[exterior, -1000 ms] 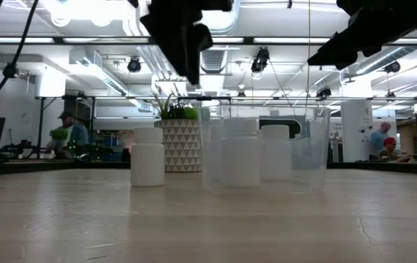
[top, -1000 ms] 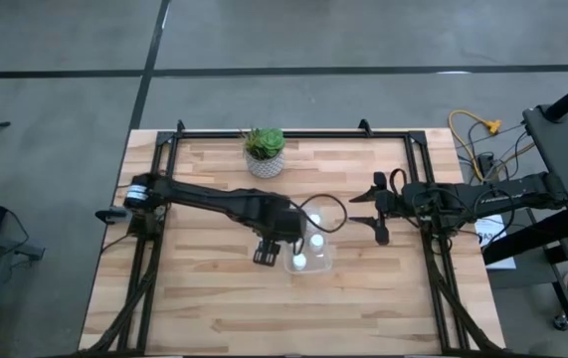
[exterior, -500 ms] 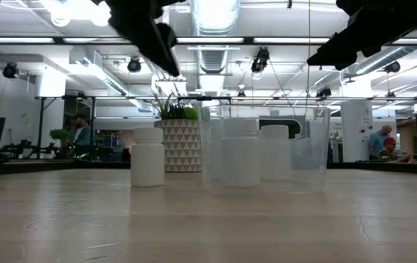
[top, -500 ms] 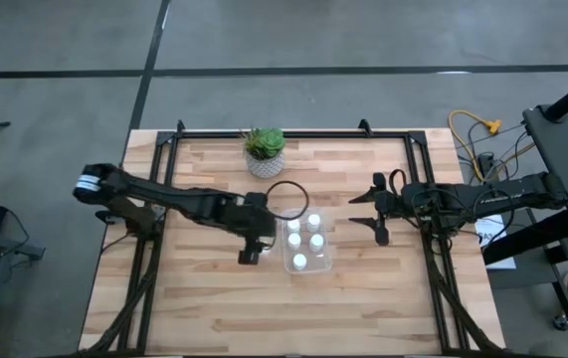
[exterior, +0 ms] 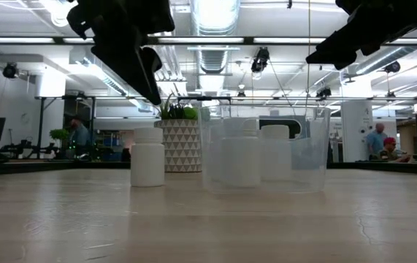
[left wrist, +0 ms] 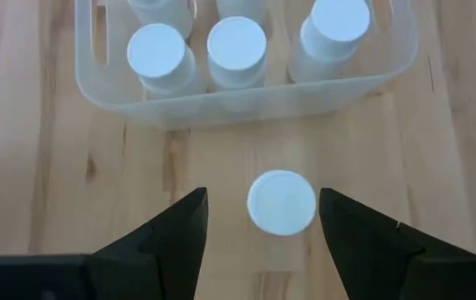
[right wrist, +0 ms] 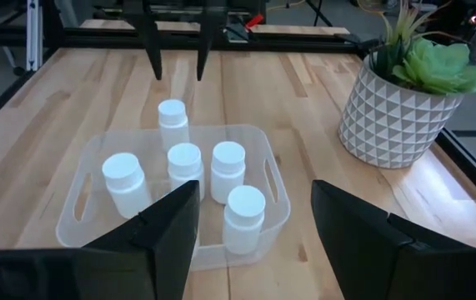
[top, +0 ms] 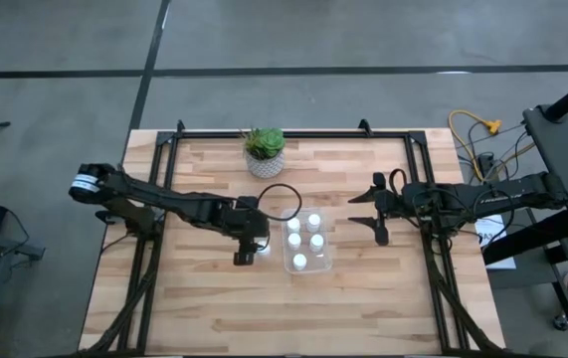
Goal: Pick and place pill bottles into a basket
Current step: Put the white medicine bottle into the transparent bin
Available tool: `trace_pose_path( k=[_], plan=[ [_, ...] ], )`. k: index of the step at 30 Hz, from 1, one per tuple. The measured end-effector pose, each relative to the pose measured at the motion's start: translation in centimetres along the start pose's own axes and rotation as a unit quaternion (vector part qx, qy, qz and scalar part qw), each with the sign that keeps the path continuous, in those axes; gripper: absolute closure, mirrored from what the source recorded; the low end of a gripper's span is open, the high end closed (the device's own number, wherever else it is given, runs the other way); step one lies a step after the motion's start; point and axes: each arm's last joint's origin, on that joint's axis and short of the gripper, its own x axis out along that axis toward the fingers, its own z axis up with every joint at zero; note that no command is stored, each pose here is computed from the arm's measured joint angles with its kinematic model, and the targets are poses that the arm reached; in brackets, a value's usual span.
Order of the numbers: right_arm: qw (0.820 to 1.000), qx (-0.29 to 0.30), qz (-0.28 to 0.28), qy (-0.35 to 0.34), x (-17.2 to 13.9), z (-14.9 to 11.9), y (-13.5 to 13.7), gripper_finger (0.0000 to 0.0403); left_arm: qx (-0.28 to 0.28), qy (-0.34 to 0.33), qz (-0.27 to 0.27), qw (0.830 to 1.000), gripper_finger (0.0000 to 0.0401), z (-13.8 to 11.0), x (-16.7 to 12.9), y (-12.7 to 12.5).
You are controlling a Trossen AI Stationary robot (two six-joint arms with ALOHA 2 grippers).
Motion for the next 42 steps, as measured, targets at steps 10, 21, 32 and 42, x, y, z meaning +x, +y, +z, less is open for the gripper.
trace_pose_path(
  k=[10, 21, 32, 42],
  plan=[
    [1.000, -0.002, 0.000, -0.001, 0.0, 0.0, 0.0, 0.0184, 0.000, 0.045, -0.020, 0.999, 0.0189, -0.6, 2.9, -0.4],
    [1.000, -0.002, -0.001, -0.001, 0.0, 0.0, 0.0, 0.0184, 0.002, 0.063, -0.022, 0.998, 0.0189, -0.8, 5.1, -0.7],
    [1.000, -0.002, -0.002, 0.000, 0.0, 0.0, 0.0, 0.0184, 0.013, 0.055, -0.033, 0.998, 0.0256, -0.7, 5.8, -0.9],
    [1.000, -0.004, -0.002, -0.001, 0.0, 0.0, 0.0, 0.0184, 0.018, 0.066, -0.063, 0.996, 0.0260, 1.9, 2.8, -1.1]
  ],
)
